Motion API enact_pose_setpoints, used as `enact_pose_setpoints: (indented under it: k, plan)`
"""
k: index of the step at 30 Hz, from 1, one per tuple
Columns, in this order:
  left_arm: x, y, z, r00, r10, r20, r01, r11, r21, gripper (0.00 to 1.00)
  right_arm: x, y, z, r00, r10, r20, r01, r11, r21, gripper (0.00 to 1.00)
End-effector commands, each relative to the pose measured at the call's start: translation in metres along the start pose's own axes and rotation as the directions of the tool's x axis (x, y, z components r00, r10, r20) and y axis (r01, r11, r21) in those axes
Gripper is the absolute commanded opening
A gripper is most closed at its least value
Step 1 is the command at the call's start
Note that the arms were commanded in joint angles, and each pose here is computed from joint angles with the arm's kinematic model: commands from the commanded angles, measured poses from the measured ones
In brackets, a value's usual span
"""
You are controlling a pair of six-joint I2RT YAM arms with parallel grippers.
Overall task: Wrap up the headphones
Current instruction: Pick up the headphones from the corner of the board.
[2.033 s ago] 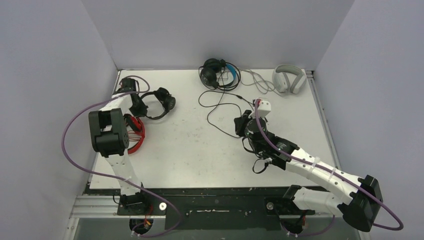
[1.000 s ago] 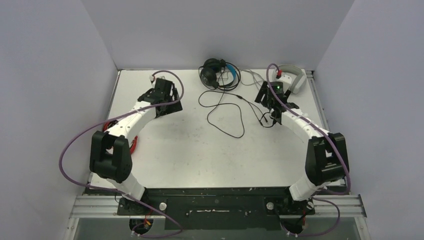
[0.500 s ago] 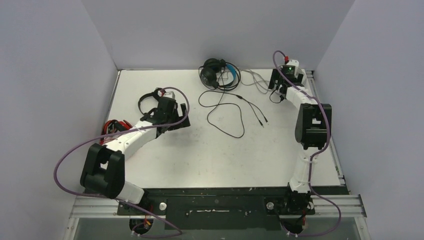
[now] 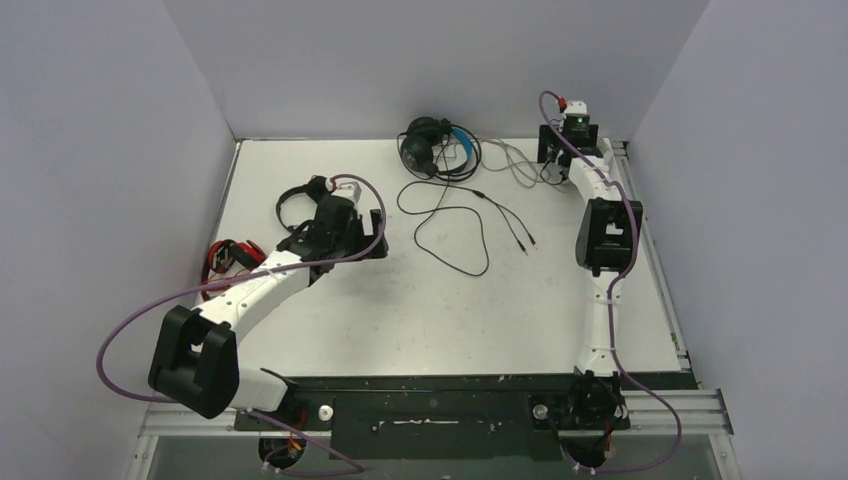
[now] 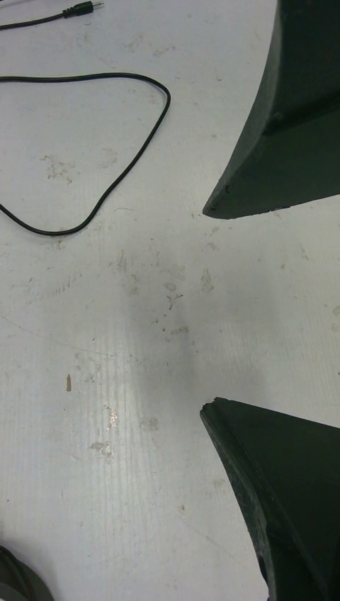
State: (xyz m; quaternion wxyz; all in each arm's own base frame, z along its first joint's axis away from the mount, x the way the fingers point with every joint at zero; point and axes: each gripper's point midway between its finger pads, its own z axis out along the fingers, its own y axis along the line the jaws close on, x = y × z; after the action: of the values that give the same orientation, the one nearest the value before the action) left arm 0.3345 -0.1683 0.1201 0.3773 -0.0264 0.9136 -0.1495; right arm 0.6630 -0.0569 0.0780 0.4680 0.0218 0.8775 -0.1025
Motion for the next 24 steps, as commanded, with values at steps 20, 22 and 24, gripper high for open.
enact_pose_setpoints:
  k: [20,22,24]
  plan:
    - [-0.057,-0.046,-0.036,0.981,0.137,0.135,-0.168,0.952,0.257,0.90,-0.012,0.052,-0.268,0.976,-0.046,0.211,0.059,0.996,-0.060,0.45]
    - [-0.053,-0.055,-0.040,0.978,0.152,0.146,-0.191,0.933,0.306,0.90,-0.009,0.077,-0.307,0.960,-0.056,0.273,0.098,0.985,-0.143,0.44]
    - [-0.050,-0.064,-0.046,0.975,0.157,0.159,-0.205,0.911,0.357,0.89,-0.011,0.107,-0.350,0.936,-0.081,0.344,0.178,0.949,-0.261,0.42]
